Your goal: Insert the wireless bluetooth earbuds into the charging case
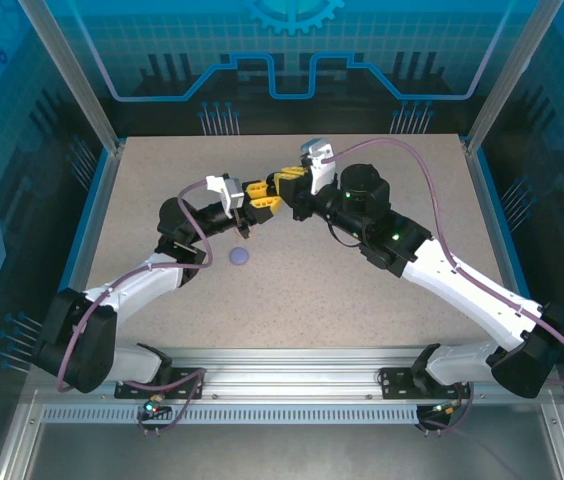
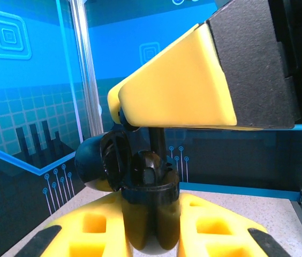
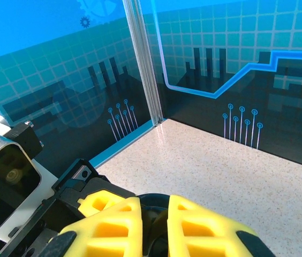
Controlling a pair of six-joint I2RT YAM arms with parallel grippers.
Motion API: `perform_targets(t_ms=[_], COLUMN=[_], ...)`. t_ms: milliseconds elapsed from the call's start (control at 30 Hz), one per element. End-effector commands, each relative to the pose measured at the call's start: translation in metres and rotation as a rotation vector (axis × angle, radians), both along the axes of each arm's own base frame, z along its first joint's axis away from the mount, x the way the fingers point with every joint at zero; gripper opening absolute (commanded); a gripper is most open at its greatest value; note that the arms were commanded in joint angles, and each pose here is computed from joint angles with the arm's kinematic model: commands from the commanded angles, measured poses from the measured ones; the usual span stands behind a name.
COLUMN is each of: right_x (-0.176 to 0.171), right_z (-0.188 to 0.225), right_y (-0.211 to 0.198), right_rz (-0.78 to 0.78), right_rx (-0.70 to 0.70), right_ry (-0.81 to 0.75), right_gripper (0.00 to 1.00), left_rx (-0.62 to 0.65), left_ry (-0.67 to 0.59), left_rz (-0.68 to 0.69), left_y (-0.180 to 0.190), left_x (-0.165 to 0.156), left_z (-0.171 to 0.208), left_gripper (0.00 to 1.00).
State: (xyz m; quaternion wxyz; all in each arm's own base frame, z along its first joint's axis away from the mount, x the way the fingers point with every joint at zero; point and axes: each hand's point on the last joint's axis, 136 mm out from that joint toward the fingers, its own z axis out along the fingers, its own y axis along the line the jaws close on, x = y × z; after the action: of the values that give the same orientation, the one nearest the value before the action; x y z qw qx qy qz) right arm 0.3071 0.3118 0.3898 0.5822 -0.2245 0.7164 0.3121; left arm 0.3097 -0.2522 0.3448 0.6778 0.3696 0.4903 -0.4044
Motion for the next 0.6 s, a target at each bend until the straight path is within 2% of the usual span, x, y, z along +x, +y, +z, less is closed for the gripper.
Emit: perform_targets(t_ms=[0, 333, 567], right_x=[-0.006, -0.012, -0.003], right_z=[-0.021, -0.027, -0.034], right_y=[0.000, -0.002, -0.003], right_rz=[0.036, 0.048, 0.011], right_rx=[-0.062, -0.077, -0.091], right_ry=[0.052, 0.069, 0.076], right_gripper=[0.13, 0.13, 0.12], left_rx=[-0.031, -0.033, -0.029], left_ry=[-0.108, -0.112, -0.106], left_rz=[-0.019, -0.015, -0.030], left_y=[0.000, 0.001, -0.001], left_x=[-0.013, -0.013, -0.016], left_z=[0.032, 0.035, 0.035], left_gripper=[0.00, 0.00, 0.00])
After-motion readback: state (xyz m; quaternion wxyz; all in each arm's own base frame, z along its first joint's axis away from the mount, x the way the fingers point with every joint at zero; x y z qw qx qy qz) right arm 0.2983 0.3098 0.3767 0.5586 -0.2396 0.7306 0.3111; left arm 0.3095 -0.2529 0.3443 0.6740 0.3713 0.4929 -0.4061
